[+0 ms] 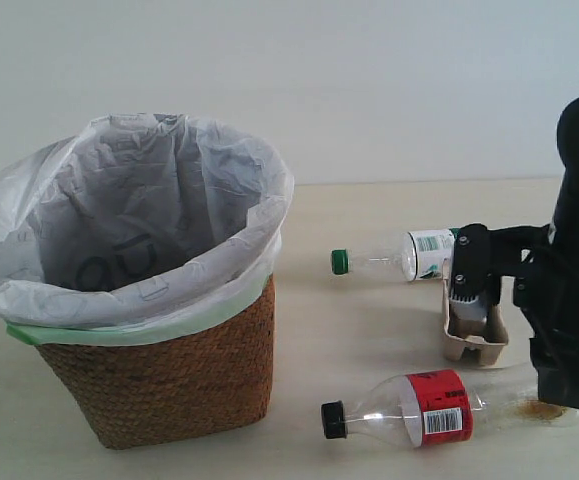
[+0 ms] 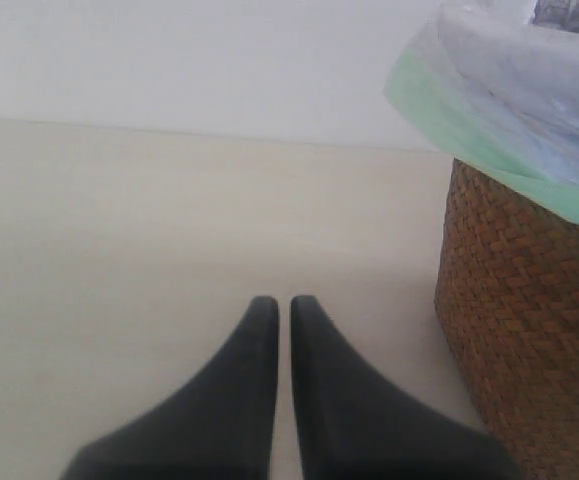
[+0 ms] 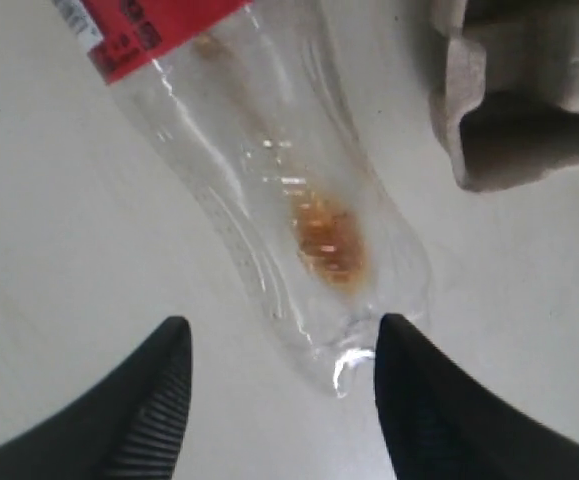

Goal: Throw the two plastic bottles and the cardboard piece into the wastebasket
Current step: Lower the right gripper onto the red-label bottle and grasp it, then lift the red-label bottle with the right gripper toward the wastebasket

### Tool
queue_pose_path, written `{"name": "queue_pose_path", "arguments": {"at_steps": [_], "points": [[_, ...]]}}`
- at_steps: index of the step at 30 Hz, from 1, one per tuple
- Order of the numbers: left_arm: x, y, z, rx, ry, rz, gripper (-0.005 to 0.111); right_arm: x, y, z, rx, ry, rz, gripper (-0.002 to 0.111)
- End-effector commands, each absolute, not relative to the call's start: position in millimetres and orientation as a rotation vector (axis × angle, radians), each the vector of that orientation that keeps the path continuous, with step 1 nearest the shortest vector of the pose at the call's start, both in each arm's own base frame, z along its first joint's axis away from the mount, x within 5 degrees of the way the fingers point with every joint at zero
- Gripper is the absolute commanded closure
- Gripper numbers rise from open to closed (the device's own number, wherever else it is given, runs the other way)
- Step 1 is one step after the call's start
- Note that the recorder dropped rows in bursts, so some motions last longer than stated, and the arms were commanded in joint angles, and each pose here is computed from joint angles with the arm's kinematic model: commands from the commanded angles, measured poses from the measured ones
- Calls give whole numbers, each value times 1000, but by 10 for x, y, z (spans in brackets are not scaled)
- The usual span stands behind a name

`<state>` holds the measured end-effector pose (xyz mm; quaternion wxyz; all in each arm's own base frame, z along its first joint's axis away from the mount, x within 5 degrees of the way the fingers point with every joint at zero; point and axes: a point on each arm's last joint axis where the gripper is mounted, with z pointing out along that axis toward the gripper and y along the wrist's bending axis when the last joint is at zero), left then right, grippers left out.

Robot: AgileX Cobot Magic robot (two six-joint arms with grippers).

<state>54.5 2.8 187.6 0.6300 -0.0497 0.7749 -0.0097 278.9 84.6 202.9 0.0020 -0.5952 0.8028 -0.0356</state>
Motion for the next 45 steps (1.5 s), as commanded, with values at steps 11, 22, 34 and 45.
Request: {"name": "queue_pose_path", "arguments": {"at_steps": [11,22,34,45], "points": [[544,25,1865,-109,1776,-27,103,2871,1063,1656,-2052,2439,-139,59],[544,25,1865,-109,1776,-27,103,2836,1163,1432,-1956,2578,72,59],[544,25,1865,-109,1776,-27,103,2677,1153,1273,-1824,2681,159,63],[544,25,1865,-109,1776,-27,103,2573,1211,1477,-1614,2810,315,108]]}}
